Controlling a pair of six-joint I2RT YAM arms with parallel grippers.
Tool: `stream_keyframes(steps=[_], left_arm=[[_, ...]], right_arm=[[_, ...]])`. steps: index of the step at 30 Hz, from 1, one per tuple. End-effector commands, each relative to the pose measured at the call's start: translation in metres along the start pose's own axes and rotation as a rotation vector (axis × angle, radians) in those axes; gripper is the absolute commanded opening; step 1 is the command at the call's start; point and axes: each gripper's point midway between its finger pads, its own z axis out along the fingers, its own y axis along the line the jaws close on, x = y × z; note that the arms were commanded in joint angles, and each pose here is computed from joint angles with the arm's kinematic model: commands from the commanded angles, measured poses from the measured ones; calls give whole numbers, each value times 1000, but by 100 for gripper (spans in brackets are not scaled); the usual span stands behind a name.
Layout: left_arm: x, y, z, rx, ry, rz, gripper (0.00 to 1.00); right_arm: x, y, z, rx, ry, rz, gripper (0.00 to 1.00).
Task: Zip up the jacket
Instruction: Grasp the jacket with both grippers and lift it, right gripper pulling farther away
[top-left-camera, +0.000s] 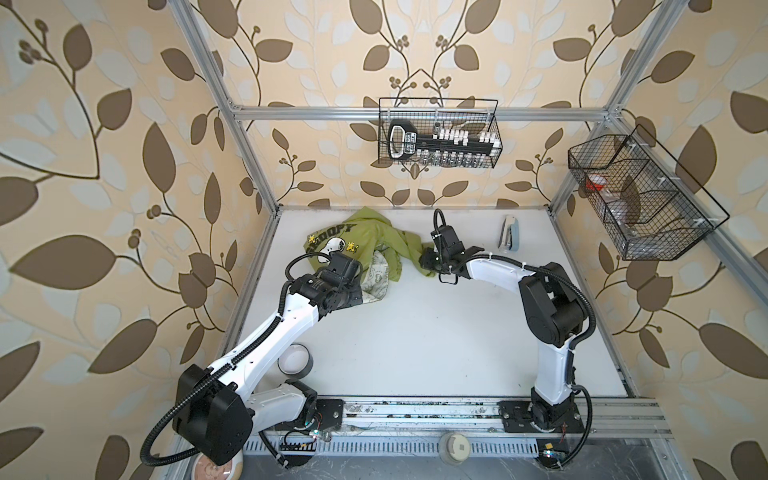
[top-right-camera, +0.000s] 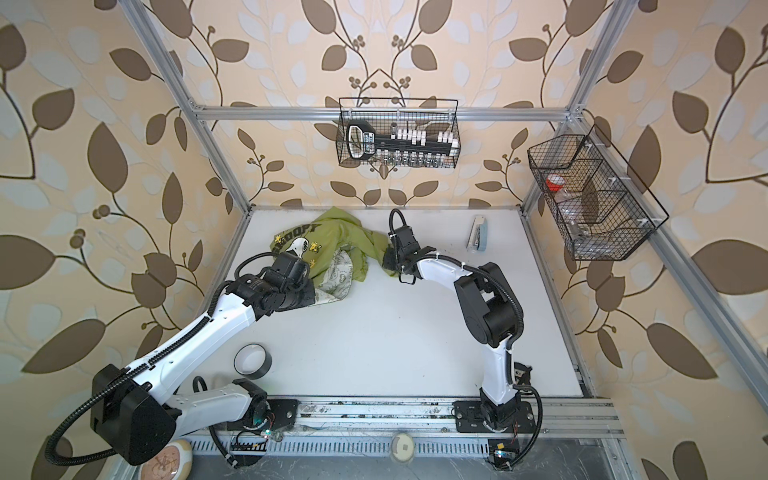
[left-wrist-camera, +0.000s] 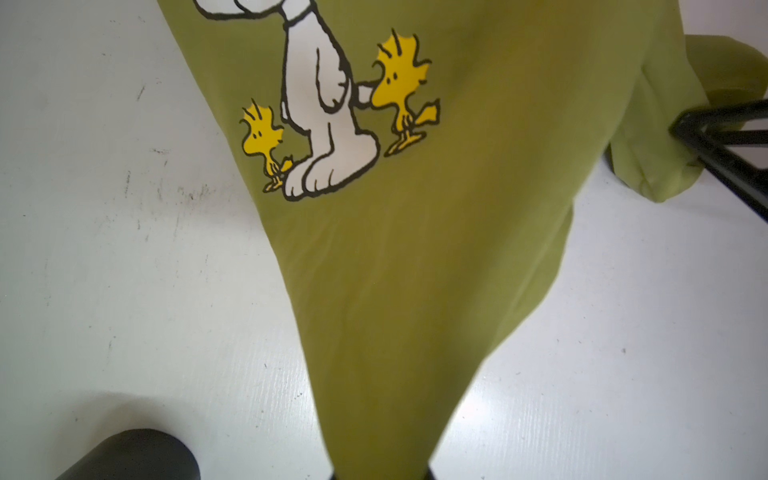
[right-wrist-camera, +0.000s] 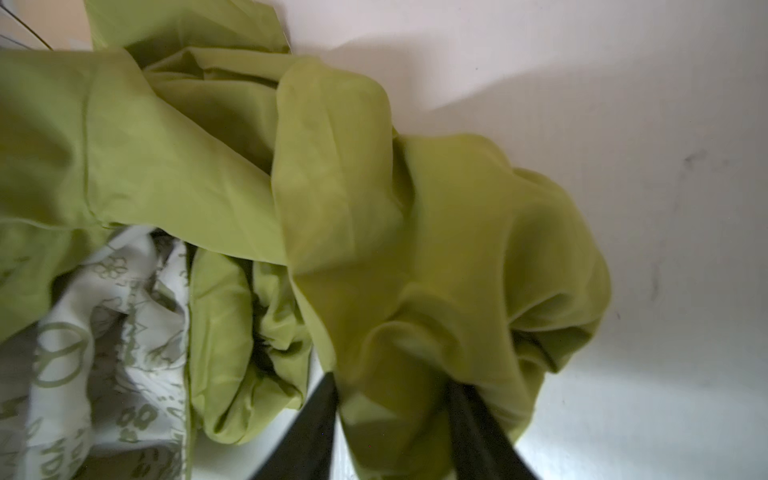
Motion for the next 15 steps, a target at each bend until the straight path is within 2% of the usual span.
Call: stream_keyframes(steps=[1, 4, 5, 11, 15], left_arm=[[-13, 9, -5, -11, -40, -28, 0], [-24, 14, -7, -4, -51, -49, 0], [-28, 15, -7, -6, -55, -50, 0], [-59, 12, -11, -16, -90, -34, 0], [-80, 0, -19, 6, -108, -14, 0]], right_arm=[[-22, 4, -13, -44, -40, 41, 15], [-46, 13, -52, -94, -118, 21, 1], [-56, 16, -69, -103, -151, 8, 0], [-120, 33, -180, -225, -343, -5, 0], [-157, 36, -253, -260, -466, -12, 0]])
